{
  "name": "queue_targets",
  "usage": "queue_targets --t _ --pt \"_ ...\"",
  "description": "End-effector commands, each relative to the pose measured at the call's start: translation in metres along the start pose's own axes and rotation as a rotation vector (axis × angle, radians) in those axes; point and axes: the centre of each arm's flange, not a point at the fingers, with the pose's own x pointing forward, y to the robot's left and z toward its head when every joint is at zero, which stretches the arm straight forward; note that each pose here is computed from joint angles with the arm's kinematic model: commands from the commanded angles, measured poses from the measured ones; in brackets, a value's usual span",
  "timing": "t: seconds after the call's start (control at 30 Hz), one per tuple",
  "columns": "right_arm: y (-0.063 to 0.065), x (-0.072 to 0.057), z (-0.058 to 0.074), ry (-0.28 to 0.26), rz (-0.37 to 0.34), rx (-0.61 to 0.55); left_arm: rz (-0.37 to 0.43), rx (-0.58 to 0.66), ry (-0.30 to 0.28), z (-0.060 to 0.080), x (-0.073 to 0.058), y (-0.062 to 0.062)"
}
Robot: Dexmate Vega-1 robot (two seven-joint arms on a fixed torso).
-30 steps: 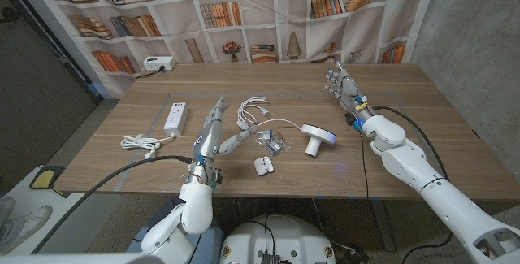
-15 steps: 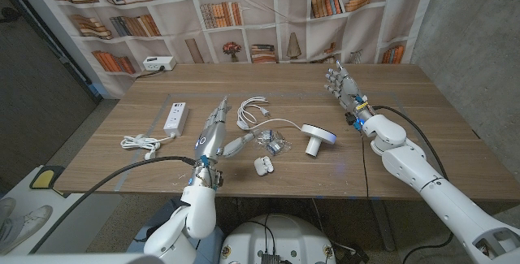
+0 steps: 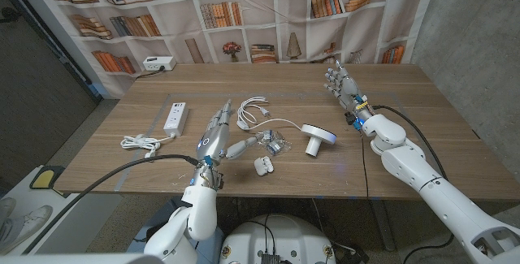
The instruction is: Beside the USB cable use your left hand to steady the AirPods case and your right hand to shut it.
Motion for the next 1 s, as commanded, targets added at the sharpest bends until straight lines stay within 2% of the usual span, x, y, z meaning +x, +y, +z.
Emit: queue_targets --t 0.03,0.07,0.1,0.13,0.37,0.5,0.57,0.6,0.63,0.67,0.77,0.8,0.87,0.9,0.97,1.0 --pt "-0.001 0.002 -0.004 0.013 -0.005 0.008 0.008 0.023 -0.037 0.004 -0.003 -0.005" --pt "-0.001 0.002 -0.005 0.007 0.002 0.006 0.108 -0.021 -0.077 0.002 -0.008 -0.007" --pt "-0.001 0.002 -0.005 0.009 -0.002 0.010 0.033 0.002 -0.041 0.007 -0.005 -0.002" --pt "-0.001 0.001 -0.005 0.013 -0.005 0.002 -0.016 0.015 -0.033 0.007 -0.002 -0.001" --pt "-0.002 0.004 -0.005 0.010 0.001 0.002 -0.036 0.059 -0.034 0.011 -0.001 -0.003" --pt "-0.002 0.004 -0.006 0.010 0.001 0.011 -0.101 0.080 0.002 0.015 0.000 -0.004" --pt "-0.003 0.004 -0.006 0.015 -0.006 0.009 -0.112 0.084 -0.004 0.016 -0.002 -0.006" --pt "-0.003 0.004 -0.007 0.014 -0.003 0.014 -0.155 0.101 -0.006 0.017 0.000 -0.005" --pt "-0.003 0.004 -0.007 0.012 -0.002 0.011 -0.128 0.110 -0.019 0.018 -0.001 -0.006" --pt "-0.003 0.004 -0.007 0.014 -0.001 0.007 -0.122 0.116 0.000 0.019 -0.001 -0.006" --pt "-0.004 0.004 -0.008 0.010 -0.011 0.033 -0.144 0.119 0.009 0.020 0.000 -0.004" --pt "-0.005 0.004 -0.008 0.011 -0.005 0.009 -0.158 0.123 0.002 0.020 0.001 -0.004" --pt "-0.005 0.004 -0.009 0.012 -0.008 0.030 -0.116 0.103 0.005 0.019 -0.001 -0.005" --pt "-0.005 0.004 -0.009 0.012 -0.005 0.016 -0.140 0.110 0.008 0.020 0.000 -0.004" --pt "-0.006 0.004 -0.009 0.011 -0.009 0.025 -0.122 0.108 0.013 0.020 -0.002 -0.005" --pt "-0.007 0.004 -0.009 0.013 -0.009 0.023 -0.140 0.103 0.011 0.020 -0.001 -0.005"
